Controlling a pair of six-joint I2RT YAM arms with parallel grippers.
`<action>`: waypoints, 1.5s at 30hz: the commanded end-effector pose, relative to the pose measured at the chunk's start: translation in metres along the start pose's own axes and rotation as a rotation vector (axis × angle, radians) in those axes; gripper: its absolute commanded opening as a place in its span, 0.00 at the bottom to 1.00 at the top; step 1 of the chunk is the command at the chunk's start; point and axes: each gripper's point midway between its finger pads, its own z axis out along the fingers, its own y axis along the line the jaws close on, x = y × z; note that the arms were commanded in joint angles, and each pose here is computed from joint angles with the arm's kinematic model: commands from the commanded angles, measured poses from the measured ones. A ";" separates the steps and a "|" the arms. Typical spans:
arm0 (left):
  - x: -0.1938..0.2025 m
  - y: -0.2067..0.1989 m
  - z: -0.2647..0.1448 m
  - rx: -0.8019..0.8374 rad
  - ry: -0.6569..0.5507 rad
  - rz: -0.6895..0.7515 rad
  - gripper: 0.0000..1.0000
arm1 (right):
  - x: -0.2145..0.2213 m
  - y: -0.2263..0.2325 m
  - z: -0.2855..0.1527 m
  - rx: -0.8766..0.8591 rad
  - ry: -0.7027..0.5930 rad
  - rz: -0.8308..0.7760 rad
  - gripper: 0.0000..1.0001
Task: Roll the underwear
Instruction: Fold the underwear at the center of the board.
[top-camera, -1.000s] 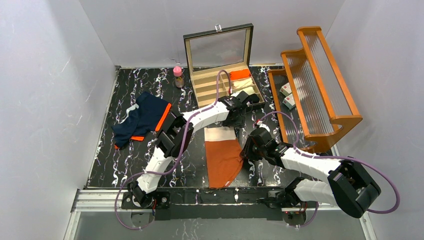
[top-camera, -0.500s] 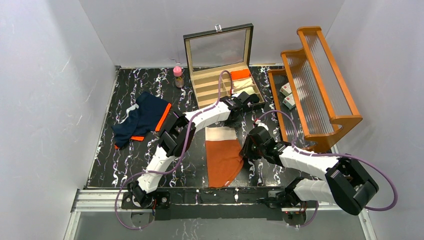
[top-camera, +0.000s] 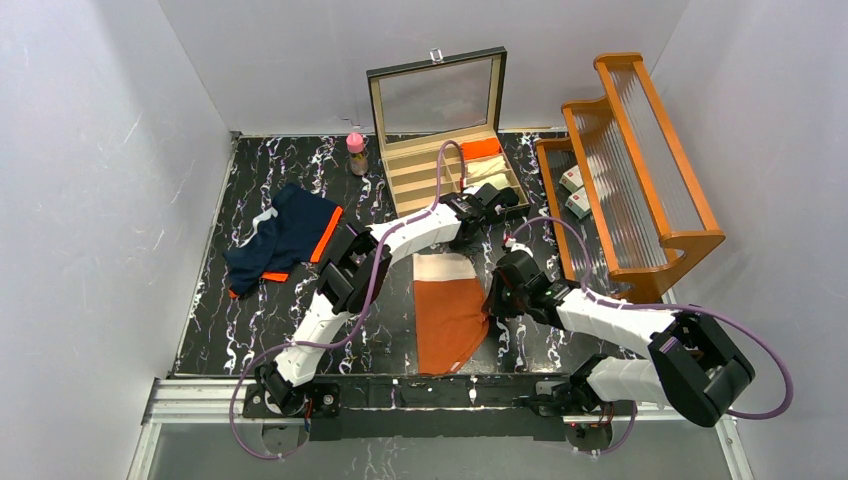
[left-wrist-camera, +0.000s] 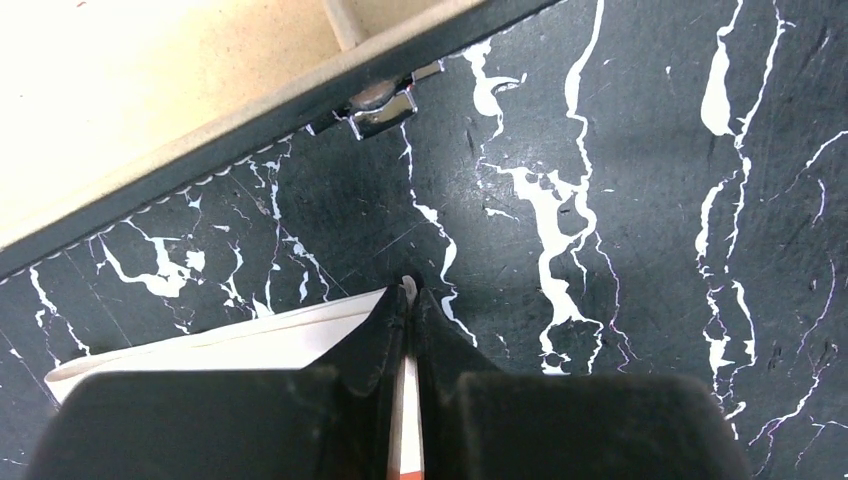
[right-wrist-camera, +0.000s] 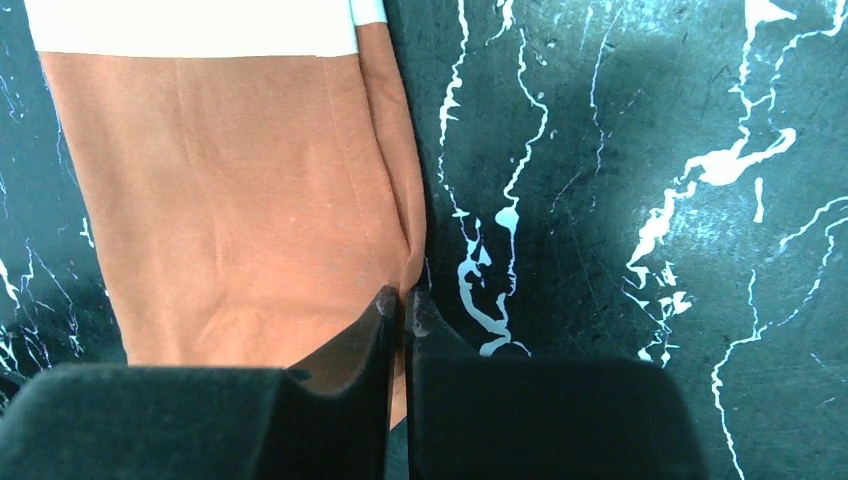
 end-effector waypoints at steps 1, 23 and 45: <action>0.021 0.003 0.010 -0.017 0.043 -0.015 0.00 | -0.014 0.013 -0.010 -0.034 -0.014 -0.064 0.07; -0.027 0.019 -0.056 0.353 -0.248 -0.309 0.00 | -0.028 0.015 -0.035 0.111 -0.036 -0.139 0.01; -0.022 0.062 -0.078 0.527 -0.343 -0.278 0.00 | -0.009 0.071 -0.027 0.207 -0.056 -0.272 0.01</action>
